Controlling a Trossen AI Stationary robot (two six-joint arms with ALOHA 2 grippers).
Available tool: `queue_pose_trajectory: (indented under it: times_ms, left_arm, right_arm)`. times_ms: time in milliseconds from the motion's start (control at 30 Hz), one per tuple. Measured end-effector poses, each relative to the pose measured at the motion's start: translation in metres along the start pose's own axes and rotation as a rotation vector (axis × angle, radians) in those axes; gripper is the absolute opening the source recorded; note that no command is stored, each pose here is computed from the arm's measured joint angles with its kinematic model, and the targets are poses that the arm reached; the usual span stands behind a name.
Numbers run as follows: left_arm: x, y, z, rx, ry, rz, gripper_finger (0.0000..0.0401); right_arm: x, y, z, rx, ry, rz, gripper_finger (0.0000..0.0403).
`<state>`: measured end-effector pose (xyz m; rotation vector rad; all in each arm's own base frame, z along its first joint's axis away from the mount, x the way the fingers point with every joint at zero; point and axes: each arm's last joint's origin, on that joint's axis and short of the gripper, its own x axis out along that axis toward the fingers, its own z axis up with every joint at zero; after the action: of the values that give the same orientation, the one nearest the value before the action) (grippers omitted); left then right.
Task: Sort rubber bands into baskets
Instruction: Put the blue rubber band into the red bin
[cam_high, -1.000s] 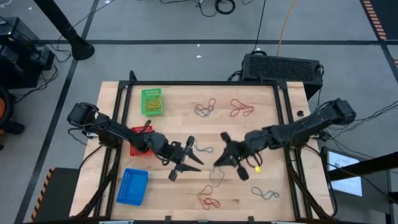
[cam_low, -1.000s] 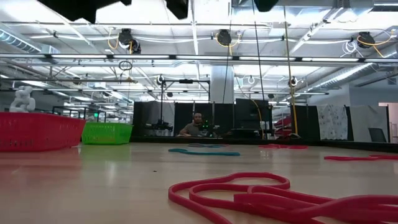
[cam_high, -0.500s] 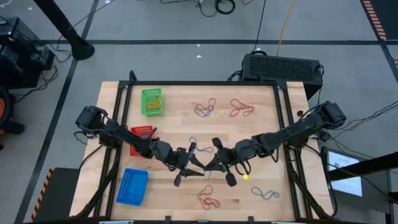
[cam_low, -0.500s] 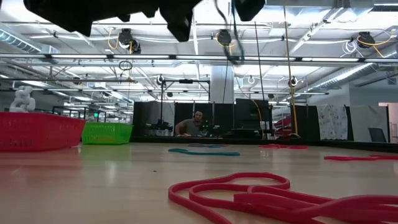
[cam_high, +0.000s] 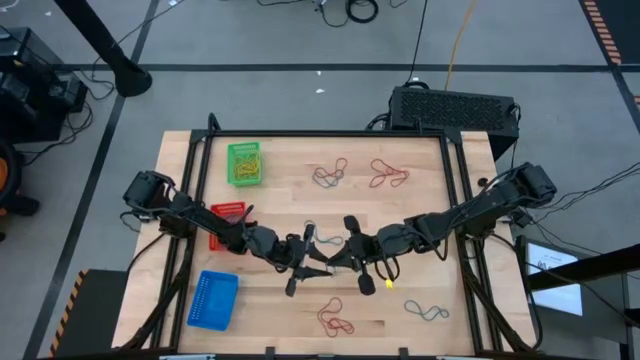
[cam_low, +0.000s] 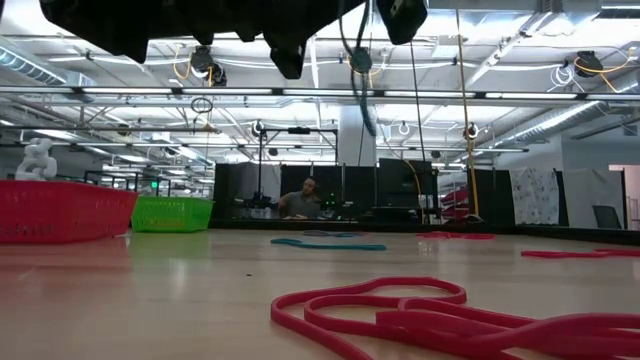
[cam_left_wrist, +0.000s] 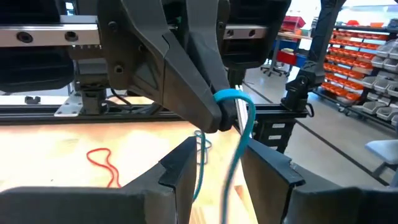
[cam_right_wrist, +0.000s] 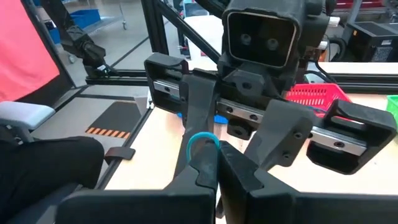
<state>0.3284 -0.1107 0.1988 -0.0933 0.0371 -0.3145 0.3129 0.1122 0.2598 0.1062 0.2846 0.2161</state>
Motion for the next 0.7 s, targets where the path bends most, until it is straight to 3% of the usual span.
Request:
queue_pose_trajectory:
  times_ms: [200, 433, 700]
  left_arm:
    - [0.0, 0.004, 0.0004, 0.0, -0.004, 0.037, 0.0119]
    - [0.0, 0.0067, 0.0006, 0.0, -0.003, 0.044, 0.0012]
    - [-0.0001, 0.0041, -0.0044, 0.002, 0.048, 0.038, 0.0004]
  right_arm:
    - [-0.0001, -0.0002, 0.0, 0.0, 0.002, 0.002, 0.0]
    - [-0.0001, -0.0003, -0.0018, -0.002, 0.02, 0.005, 0.0]
    - [-0.005, -0.0099, -0.0014, 0.0, 0.065, -0.039, 0.0045]
